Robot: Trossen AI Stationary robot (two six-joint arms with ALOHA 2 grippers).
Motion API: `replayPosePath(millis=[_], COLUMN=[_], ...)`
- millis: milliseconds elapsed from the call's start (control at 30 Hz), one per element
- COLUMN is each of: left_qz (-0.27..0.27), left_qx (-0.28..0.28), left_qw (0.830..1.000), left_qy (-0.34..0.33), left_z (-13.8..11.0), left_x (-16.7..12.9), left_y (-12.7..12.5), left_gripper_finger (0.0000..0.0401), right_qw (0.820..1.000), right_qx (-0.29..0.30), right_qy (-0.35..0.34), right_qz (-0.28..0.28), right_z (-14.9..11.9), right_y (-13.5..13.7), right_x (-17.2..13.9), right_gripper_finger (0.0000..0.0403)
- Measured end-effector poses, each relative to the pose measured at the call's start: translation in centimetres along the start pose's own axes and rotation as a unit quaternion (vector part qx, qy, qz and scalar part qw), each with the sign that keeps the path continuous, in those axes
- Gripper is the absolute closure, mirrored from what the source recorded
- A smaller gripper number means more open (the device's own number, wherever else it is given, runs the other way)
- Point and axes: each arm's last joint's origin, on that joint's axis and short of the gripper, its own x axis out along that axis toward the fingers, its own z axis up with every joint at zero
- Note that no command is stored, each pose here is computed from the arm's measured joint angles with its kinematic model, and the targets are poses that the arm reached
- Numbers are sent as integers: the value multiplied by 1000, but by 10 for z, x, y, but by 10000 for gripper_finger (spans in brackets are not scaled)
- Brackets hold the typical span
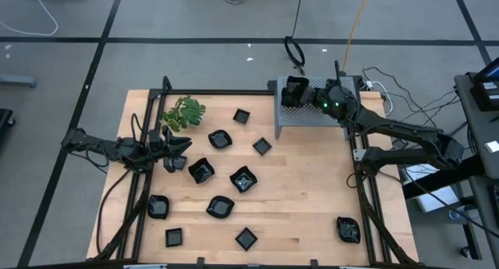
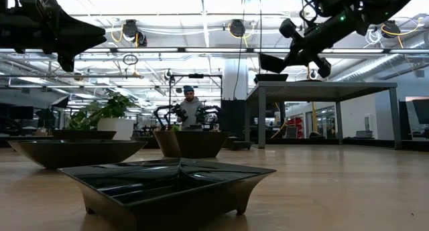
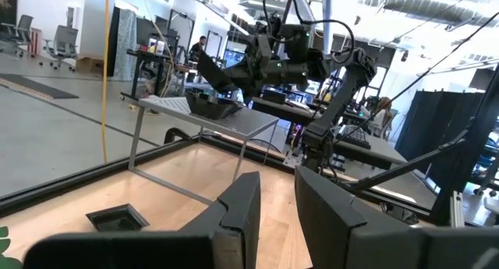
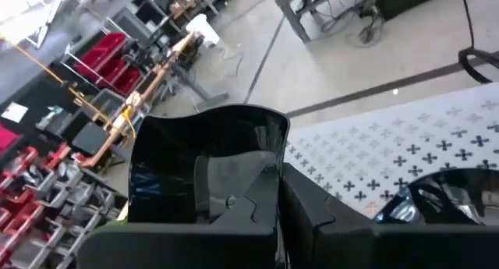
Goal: Pick & Place Mini shaped plates
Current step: Stack the distorted square plate on top of the distorted square plate on the shelf
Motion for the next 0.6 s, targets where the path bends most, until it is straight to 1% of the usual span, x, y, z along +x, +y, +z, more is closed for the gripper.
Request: replayPosePath(millis=[167, 433, 600], left_qz=[0, 0, 0], left_qx=[0, 0, 0], left_qw=[1000, 1000, 1000], left_qy=[0, 0, 0], left_z=[0, 0, 0], left_x=[0, 0, 0], left_y=[0, 0, 0], left_gripper_finger=[315, 315, 315], right_qw=[1000, 999, 999], right_qx=[-19, -20, -20], right_qy=[6, 18, 23], right_qz=[6, 18, 12], right_z=[-3, -8, -9], right_y=[2, 7, 6], right_x=[-1, -4, -4], right_gripper_finger=[403, 403, 403])
